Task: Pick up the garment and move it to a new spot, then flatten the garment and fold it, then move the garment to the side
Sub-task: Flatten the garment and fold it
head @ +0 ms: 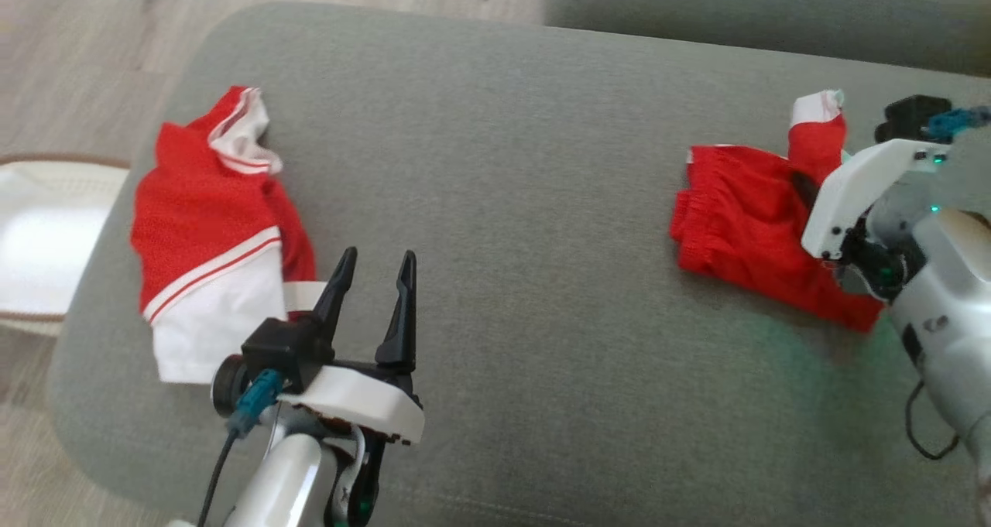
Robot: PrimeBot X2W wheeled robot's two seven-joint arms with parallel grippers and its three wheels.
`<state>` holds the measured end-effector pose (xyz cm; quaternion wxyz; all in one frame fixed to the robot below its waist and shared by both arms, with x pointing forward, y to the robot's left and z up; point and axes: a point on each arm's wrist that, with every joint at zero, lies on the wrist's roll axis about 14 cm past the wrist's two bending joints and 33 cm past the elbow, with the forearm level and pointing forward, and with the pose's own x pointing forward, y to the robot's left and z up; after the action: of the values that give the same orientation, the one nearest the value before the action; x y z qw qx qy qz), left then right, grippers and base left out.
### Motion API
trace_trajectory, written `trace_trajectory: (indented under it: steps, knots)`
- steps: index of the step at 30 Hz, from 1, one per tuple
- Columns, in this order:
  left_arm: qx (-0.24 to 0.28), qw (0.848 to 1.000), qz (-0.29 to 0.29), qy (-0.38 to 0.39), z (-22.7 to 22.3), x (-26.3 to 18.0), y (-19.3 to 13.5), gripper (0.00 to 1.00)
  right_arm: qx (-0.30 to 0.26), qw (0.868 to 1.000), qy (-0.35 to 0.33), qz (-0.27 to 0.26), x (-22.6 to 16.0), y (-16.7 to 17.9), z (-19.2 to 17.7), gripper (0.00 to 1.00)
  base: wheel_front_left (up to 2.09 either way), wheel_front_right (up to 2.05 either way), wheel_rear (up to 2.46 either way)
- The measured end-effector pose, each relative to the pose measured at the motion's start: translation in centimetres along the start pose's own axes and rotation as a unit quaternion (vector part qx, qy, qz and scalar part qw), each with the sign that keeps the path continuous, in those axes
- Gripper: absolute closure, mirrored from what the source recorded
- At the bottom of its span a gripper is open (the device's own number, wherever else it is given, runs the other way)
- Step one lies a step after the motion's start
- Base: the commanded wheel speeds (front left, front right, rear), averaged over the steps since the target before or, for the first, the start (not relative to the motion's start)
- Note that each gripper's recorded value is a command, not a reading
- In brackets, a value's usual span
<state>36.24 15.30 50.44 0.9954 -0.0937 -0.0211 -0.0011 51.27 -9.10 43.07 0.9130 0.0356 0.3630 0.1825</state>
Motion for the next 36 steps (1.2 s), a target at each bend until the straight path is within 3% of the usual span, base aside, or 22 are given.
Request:
trace_trajectory:
  steps: [3,4,5,6,11,17,21,24,29,31,36]
  knots:
    - [0.002,1.0,0.01,-0.001,0.1,-0.5,0.6,0.0,-0.012,1.0,0.014,0.011,1.0,1.7,-0.3,1.0,0.0,0.0,0.0]
    - [0.002,1.0,0.013,-0.001,0.2,-0.6,0.8,0.0,-0.014,1.0,0.018,0.014,1.3,2.2,-0.4,0.85,0.0,0.0,0.0]
    - [0.002,1.0,0.02,-0.002,0.2,-0.8,1.2,0.0,-0.019,0.999,0.023,0.02,1.7,3.1,-0.6,0.01,0.0,0.0,0.0]
    - [0.002,1.0,0.022,-0.002,0.2,-0.8,1.3,0.0,-0.019,0.999,0.025,0.025,1.8,3.6,-0.7,0.0,0.0,0.0,0.0]
    - [-0.002,1.0,0.015,-0.002,0.2,-0.5,0.7,0.0,-0.002,0.998,-0.002,0.057,1.5,5.9,0.2,0.0,0.0,0.0,0.0]
    - [-0.007,1.0,-0.006,-0.003,0.2,0.2,-0.7,0.0,0.04,0.988,-0.119,0.087,-1.0,6.3,4.7,0.0,0.0,0.0,0.0]
    - [-0.01,1.0,-0.019,-0.007,0.4,0.5,-1.5,0.0,0.061,0.978,-0.196,0.031,-3.6,0.5,6.3,0.0,0.0,0.0,0.0]
    - [-0.012,1.0,-0.026,-0.008,0.4,0.4,-2.0,0.0,0.085,0.975,-0.203,-0.032,-5.3,-4.9,5.1,0.0,0.0,0.0,0.0]
    - [-0.013,1.0,-0.027,-0.002,0.0,0.1,-2.1,0.0,0.144,0.973,-0.169,-0.057,-5.3,-7.1,1.3,0.03,0.0,0.0,0.0]
    - [-0.014,1.0,-0.027,-0.002,0.0,0.1,-2.1,0.0,0.176,0.972,-0.152,-0.044,-4.8,-6.4,0.4,1.0,0.0,0.0,0.0]
    - [-0.012,1.0,-0.021,0.002,-0.2,-0.2,-1.6,0.0,0.294,0.951,-0.094,0.006,-3.4,-3.9,-1.3,1.0,0.0,0.0,0.0]
